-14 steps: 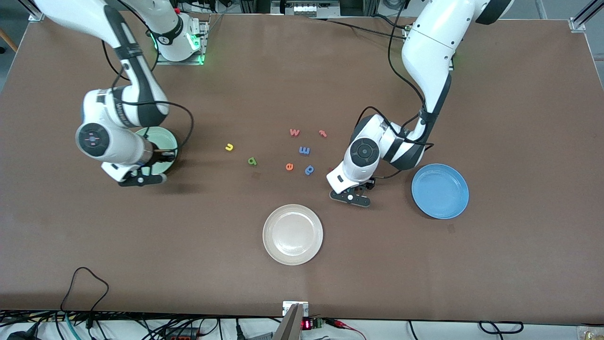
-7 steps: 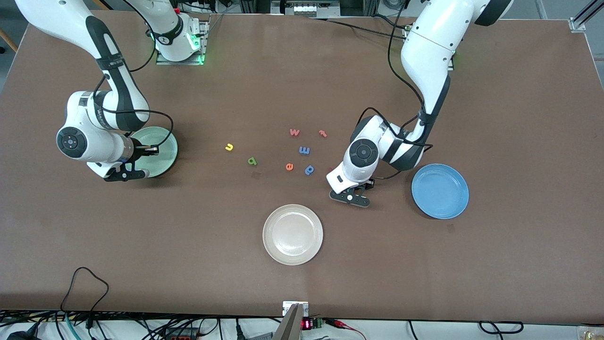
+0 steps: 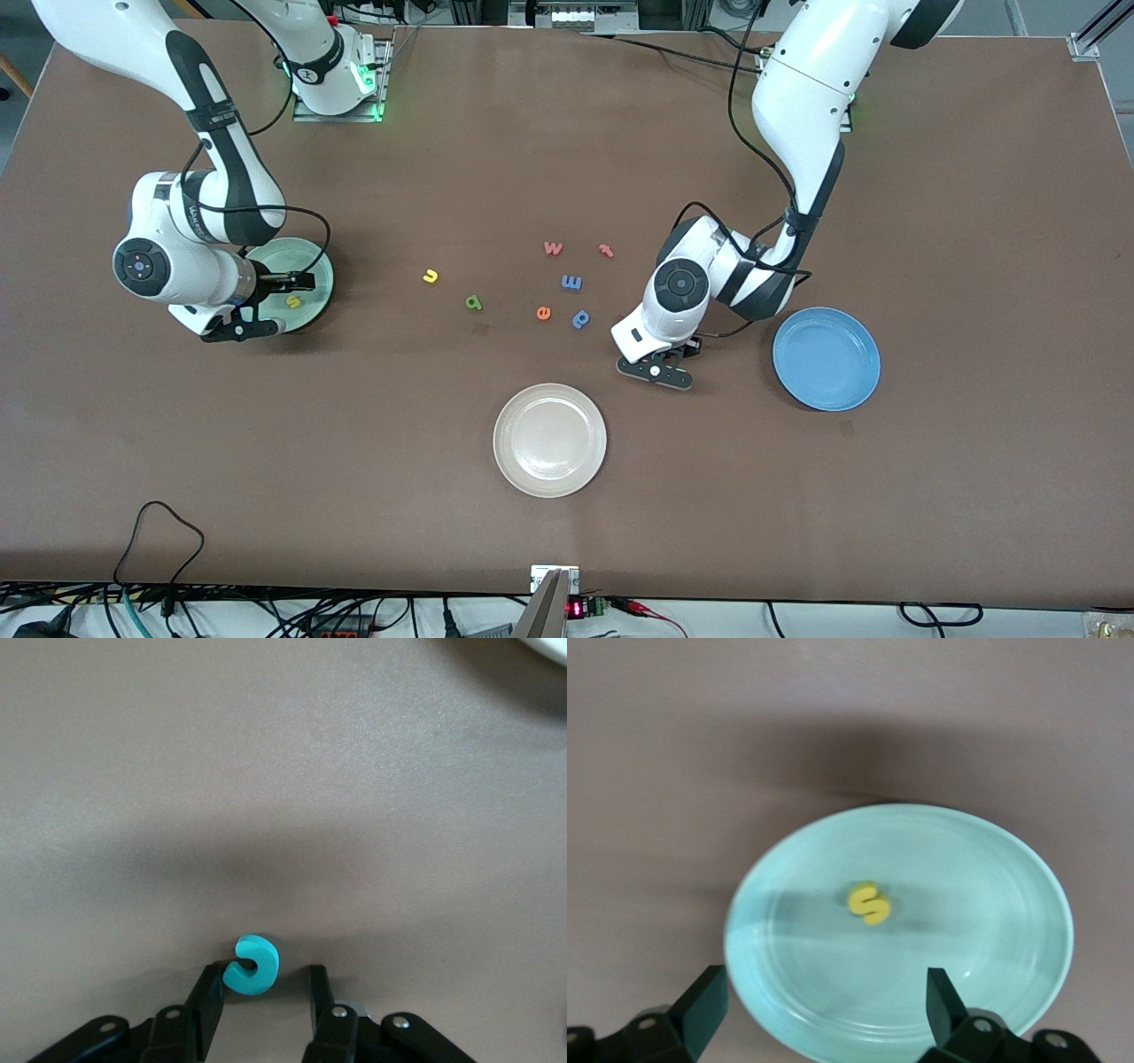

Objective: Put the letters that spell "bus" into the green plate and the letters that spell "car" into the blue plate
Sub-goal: 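Drop the s on the green plate while the left gripper grasps teal letter, then move the right gripper to yellow u while the left gripper drops teal letter, then grasp the yellow u with the right gripper while the left gripper grasps yellow letter, then carry the u to the green plate while the left gripper drops yellow letter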

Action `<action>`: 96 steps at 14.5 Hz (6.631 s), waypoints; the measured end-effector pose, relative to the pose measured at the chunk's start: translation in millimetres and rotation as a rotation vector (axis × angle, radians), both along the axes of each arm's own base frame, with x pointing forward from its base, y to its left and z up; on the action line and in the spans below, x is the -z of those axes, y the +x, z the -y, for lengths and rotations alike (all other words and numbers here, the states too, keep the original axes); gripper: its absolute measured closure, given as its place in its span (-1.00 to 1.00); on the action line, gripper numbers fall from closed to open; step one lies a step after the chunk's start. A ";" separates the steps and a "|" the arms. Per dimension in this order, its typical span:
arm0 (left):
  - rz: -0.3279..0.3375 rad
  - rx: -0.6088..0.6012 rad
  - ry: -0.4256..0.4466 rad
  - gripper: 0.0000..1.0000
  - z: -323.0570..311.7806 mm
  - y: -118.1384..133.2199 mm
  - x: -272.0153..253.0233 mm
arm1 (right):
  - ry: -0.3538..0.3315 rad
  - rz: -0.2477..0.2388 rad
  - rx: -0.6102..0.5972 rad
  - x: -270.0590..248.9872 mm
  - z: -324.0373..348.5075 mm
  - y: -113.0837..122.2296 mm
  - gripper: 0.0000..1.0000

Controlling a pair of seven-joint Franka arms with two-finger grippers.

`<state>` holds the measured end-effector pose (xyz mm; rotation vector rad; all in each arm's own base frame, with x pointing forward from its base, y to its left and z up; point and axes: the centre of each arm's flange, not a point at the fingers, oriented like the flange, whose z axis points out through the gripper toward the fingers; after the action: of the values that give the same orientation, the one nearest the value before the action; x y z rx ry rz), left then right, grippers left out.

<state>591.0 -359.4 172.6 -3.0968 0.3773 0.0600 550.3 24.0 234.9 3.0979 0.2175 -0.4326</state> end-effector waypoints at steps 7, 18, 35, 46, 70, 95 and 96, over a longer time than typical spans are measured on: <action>0.031 0.056 0.041 0.09 0.3 0.7 -0.6 | -0.019 0.021 0.022 -12.1 -121.3 -17.6 -1.00; 0.037 0.051 0.046 0.47 -2.7 4.3 -2.4 | -0.047 0.113 0.168 21.4 -219.8 -44.9 -0.51; -0.389 0.030 0.240 0.47 -234.2 48.1 -36.3 | -0.092 0.093 0.316 63.6 -235.9 -58.8 -0.44; -0.369 0.014 0.184 -0.96 -116.5 15.1 -69.0 | -0.111 0.104 0.401 63.7 -248.5 -64.3 -0.34; -0.220 -0.340 -0.009 -0.16 -14.9 -36.7 6.8 | -0.104 0.126 0.368 57.7 -234.3 -81.3 -0.10; -0.363 0.087 0.166 0.08 -258.6 50.0 -39.5 | -0.088 0.147 0.355 59.4 -236.4 -79.9 0.50; -0.363 0.096 0.163 -0.07 -255.3 49.5 -39.5 | -0.088 0.148 0.355 59.4 -236.4 -79.8 0.50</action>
<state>640.5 -104.1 212.1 -2.8938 0.4989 0.6226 470.4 260.4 175.5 3.0614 -0.3468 -0.2051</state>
